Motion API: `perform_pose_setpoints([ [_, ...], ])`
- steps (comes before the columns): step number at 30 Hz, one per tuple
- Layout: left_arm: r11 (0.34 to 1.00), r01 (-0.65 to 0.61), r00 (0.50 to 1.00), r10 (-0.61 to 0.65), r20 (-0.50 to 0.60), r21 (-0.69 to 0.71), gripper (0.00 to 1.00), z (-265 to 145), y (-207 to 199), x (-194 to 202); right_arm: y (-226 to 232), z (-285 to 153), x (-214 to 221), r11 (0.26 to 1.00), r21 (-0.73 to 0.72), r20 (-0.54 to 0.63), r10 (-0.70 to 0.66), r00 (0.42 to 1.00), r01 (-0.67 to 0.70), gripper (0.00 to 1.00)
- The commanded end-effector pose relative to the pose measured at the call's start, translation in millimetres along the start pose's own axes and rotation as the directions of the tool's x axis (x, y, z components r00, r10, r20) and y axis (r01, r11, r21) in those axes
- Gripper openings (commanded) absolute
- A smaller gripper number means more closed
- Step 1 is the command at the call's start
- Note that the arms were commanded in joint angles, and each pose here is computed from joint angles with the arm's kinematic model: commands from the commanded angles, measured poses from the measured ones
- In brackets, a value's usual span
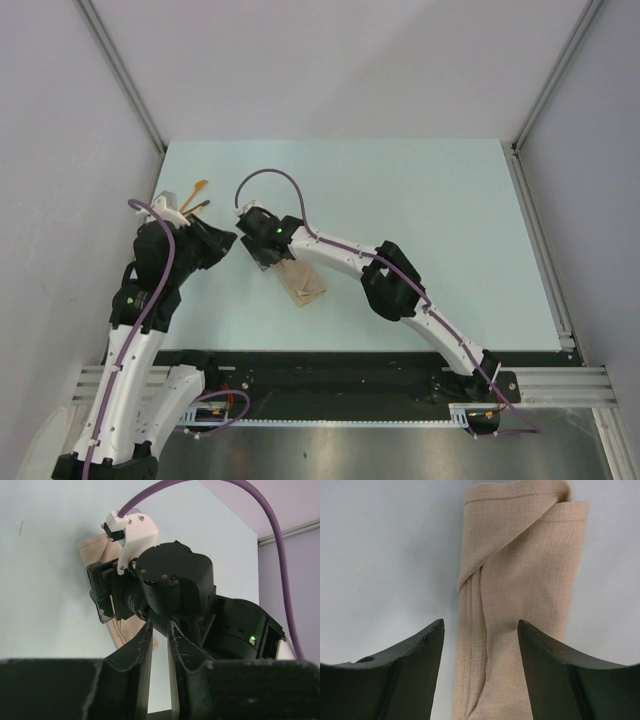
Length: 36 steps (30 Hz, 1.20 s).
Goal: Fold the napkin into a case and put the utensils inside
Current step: Pick up the smaller rectangle-folded napkin from the center of the board, then turn over the smaller rectangle-folded napkin at the center of the board.
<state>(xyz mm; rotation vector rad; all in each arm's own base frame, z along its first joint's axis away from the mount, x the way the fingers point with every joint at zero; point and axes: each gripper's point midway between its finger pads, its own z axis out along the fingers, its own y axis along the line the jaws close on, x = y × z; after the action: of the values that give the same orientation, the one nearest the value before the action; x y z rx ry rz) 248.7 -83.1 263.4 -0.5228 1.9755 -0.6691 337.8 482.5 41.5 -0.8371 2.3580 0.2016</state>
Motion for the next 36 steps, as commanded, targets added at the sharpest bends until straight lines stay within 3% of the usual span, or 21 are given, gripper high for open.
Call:
perform_pose_setpoints([
  [1, 0.999, -0.029, 1.0, 0.029, 0.011, 0.028, 0.22, -7, -5, -3, -13, 0, 0, 0.99, 0.128, -0.022, -0.05, 0.998, 0.053, 0.65],
  [13, 0.999, -0.023, 0.998, 0.021, 0.062, 0.032, 0.22, -21, -8, -11, -21, 8, 14, 0.962, 0.241, -0.06, -0.119, 0.991, 0.13, 0.53],
  [24, 1.0, -0.012, 0.992, 0.015, 0.125, -0.026, 0.24, -32, 0, -23, -4, 26, 25, 0.973, 0.186, -0.076, -0.128, 0.989, 0.14, 0.23],
  [25, 0.999, -0.005, 0.993, 0.01, 0.121, -0.045, 0.24, -31, 4, -21, -4, 26, 24, 0.973, 0.186, -0.069, -0.125, 0.99, 0.136, 0.15],
  [29, 0.981, 0.053, 0.982, -0.017, 0.187, -0.187, 0.29, -34, 27, -34, -2, 16, 6, 0.978, 0.183, -0.012, -0.098, 0.995, 0.098, 0.01],
  [32, 0.962, 0.069, 0.979, -0.014, 0.205, -0.263, 0.36, -34, 40, -39, -3, -6, -16, 0.984, 0.175, 0.073, -0.056, 0.996, 0.043, 0.0],
  [36, 0.939, 0.057, 0.974, 0.023, 0.227, -0.339, 0.37, -32, 52, -47, -7, -39, -42, 0.991, 0.113, 0.19, 0.045, 0.981, -0.067, 0.0],
])
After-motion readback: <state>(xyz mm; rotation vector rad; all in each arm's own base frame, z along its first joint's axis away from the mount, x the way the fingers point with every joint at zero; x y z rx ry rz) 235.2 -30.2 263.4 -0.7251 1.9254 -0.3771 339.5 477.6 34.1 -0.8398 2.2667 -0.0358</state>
